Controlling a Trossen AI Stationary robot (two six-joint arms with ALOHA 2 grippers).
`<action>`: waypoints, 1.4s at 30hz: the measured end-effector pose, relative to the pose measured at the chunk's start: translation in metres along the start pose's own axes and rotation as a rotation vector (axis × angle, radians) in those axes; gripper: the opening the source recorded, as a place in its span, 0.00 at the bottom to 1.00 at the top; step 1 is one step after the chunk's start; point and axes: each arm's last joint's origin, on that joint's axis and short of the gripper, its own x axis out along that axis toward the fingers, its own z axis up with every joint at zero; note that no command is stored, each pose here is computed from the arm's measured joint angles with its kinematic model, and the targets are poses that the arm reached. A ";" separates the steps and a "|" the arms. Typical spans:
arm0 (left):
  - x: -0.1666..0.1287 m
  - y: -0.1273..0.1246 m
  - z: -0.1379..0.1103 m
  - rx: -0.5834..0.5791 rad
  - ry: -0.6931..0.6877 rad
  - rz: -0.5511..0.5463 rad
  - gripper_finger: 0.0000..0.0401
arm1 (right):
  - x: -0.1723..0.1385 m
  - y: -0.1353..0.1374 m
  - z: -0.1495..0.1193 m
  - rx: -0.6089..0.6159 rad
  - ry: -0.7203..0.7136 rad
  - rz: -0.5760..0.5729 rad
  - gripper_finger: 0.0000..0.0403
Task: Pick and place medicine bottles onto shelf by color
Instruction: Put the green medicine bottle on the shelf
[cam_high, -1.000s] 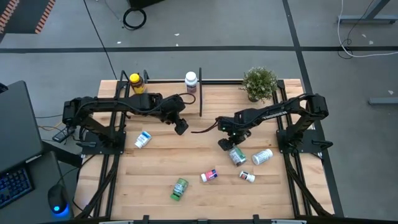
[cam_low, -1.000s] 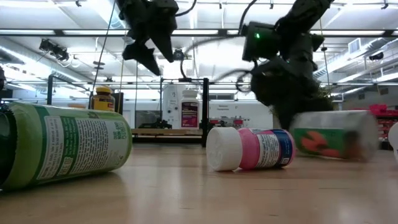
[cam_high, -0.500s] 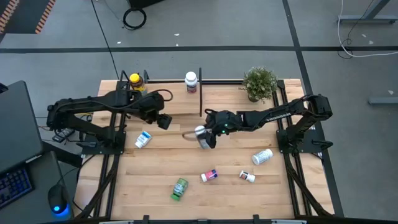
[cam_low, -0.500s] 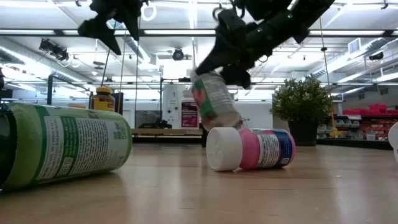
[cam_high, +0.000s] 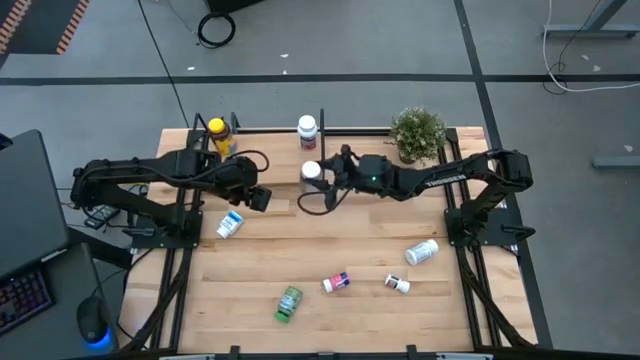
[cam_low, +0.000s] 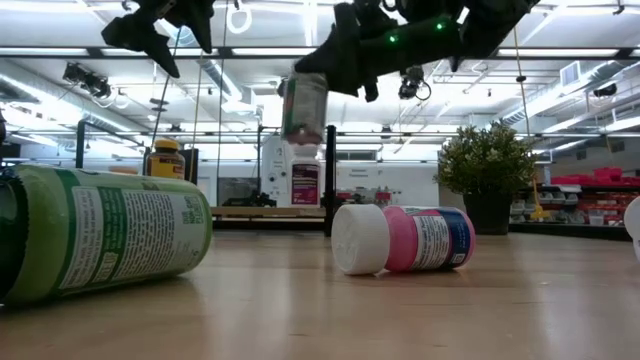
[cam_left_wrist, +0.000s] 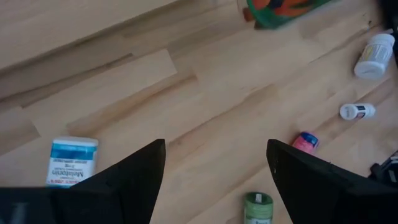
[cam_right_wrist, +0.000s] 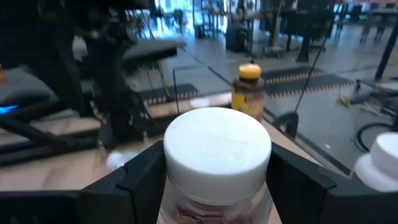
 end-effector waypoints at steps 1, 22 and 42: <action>0.000 0.000 -0.001 -0.004 0.003 0.001 0.71 | 0.000 -0.001 0.001 0.002 -0.014 0.001 0.61; -0.058 0.001 -0.006 0.055 0.018 0.069 0.71 | 0.120 -0.031 0.020 -0.049 0.026 0.062 0.61; -0.072 -0.007 -0.019 0.027 0.010 0.027 0.71 | 0.213 -0.085 -0.020 -0.069 0.031 -0.007 0.61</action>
